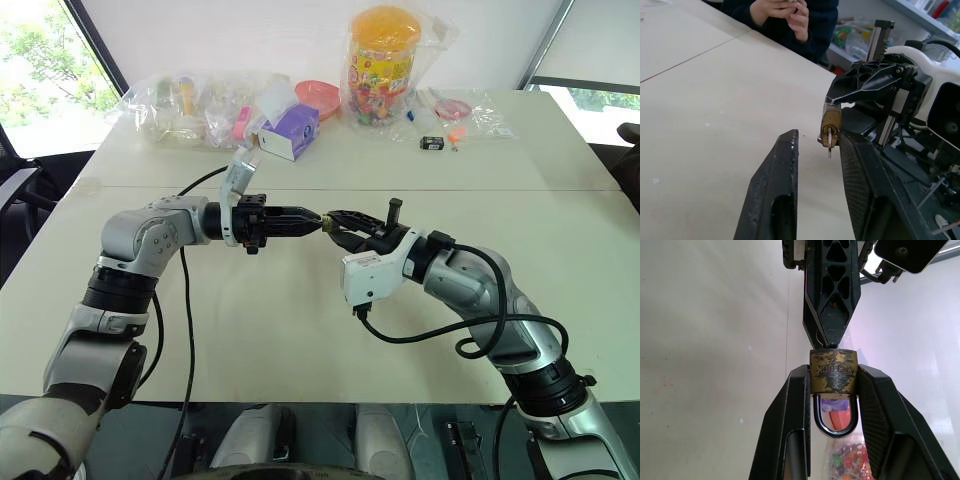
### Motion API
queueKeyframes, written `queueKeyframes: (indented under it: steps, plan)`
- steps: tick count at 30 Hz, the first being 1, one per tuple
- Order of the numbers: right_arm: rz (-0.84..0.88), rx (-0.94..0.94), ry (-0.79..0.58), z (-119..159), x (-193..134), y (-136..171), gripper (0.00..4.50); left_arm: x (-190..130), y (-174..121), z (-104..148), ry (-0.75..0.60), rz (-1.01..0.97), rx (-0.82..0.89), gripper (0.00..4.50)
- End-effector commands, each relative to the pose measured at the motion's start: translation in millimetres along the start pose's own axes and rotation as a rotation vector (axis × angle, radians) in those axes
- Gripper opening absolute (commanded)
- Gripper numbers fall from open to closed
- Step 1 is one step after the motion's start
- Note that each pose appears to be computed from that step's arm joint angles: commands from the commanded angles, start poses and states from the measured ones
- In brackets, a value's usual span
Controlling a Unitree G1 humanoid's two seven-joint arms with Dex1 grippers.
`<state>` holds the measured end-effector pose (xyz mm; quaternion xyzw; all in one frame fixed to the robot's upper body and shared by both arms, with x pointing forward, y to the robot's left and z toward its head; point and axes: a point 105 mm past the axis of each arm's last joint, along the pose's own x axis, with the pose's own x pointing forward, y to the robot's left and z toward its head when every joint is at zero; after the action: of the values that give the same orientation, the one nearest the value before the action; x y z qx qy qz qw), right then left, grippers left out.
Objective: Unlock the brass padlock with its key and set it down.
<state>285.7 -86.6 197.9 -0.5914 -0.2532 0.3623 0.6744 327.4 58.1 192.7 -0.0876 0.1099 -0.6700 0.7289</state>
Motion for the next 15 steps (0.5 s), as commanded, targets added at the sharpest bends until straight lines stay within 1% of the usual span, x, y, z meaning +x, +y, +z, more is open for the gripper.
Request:
queueKeyframes:
  steps: [1,2,4,6,13,15]
  plan:
    - [-0.029,-0.029,-0.025,6.2,-0.9,-11.0,0.71,-1.7,-5.6,11.7,-0.015,-0.008,0.054,1.24]
    - [-0.029,-0.028,-0.025,6.4,-0.8,-11.1,0.71,-1.4,-5.7,12.2,-0.015,-0.009,0.059,1.24]
    - [-0.029,-0.027,-0.026,6.5,-0.5,-11.2,0.71,-1.1,-5.5,12.9,-0.015,-0.009,0.066,0.72]
    - [-0.028,-0.026,-0.027,6.6,-0.4,-11.4,0.71,-1.3,-5.6,13.2,-0.014,-0.01,0.069,0.07]
    - [-0.026,-0.007,-0.023,5.6,-1.0,-12.3,0.71,0.4,-10.4,8.9,0.021,-0.017,0.121,0.07]
    - [-0.035,0.056,-0.024,5.4,-1.0,-14.0,0.71,1.2,-12.4,6.2,0.043,-0.017,0.182,0.07]
